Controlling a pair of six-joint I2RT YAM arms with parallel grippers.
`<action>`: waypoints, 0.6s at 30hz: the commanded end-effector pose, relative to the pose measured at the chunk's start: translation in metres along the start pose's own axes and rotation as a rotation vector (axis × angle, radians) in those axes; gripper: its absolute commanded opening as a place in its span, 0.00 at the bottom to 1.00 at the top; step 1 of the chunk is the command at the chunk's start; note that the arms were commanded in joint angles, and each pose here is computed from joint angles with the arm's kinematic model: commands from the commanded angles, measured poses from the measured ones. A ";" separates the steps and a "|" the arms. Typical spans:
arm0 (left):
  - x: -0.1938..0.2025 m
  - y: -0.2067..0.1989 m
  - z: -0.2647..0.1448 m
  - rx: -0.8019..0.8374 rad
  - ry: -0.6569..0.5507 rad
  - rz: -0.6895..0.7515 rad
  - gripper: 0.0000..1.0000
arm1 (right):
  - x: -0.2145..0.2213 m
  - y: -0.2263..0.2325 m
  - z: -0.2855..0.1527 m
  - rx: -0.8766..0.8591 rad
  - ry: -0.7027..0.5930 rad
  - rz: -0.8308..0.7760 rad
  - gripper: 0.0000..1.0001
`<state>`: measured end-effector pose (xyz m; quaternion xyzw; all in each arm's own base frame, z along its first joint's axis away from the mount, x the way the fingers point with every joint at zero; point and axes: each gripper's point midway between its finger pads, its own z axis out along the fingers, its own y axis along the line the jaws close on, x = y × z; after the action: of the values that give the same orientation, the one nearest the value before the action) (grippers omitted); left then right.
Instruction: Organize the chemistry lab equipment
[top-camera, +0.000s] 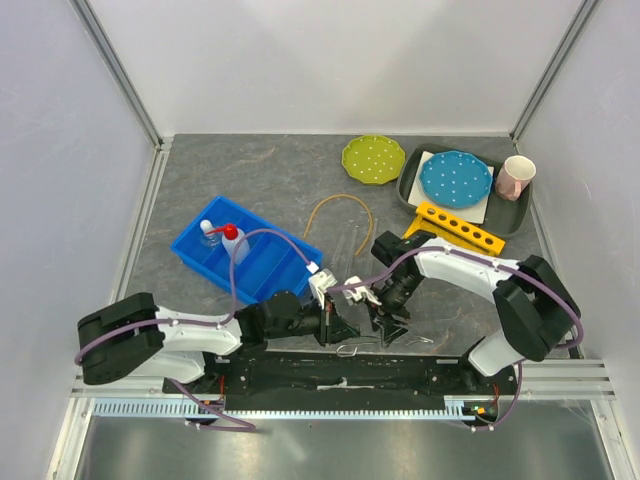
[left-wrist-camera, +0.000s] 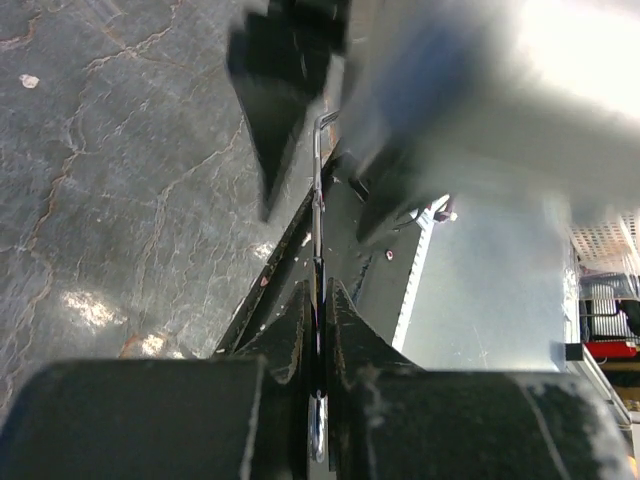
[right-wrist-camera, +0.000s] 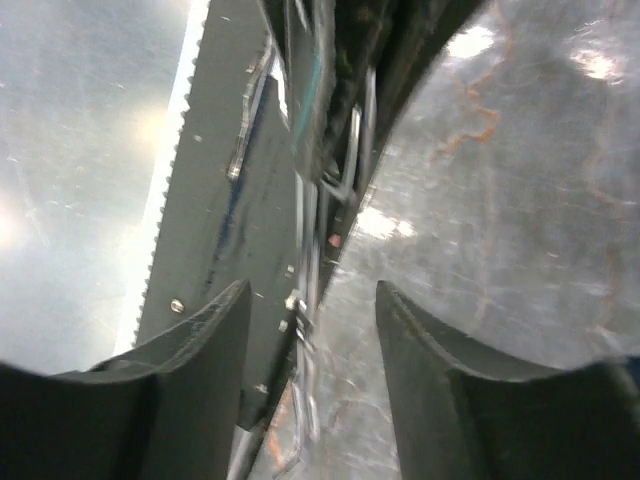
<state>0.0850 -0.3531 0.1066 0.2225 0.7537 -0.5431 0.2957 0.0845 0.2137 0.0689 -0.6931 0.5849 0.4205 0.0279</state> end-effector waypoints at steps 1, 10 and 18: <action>-0.007 -0.003 -0.011 -0.032 -0.003 -0.021 0.02 | -0.031 -0.013 -0.037 0.135 -0.116 -0.096 0.67; -0.048 -0.002 -0.082 -0.209 -0.078 -0.018 0.02 | -0.031 -0.024 -0.131 0.484 -0.305 -0.056 0.76; -0.128 0.017 -0.177 -0.565 -0.300 0.090 0.02 | -0.013 -0.030 -0.158 0.593 -0.388 0.022 0.76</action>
<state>0.1280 -0.2364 0.2129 0.1066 0.7844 -0.4513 0.4120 0.1960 0.1461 0.1570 -0.5630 0.6873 0.3351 0.3135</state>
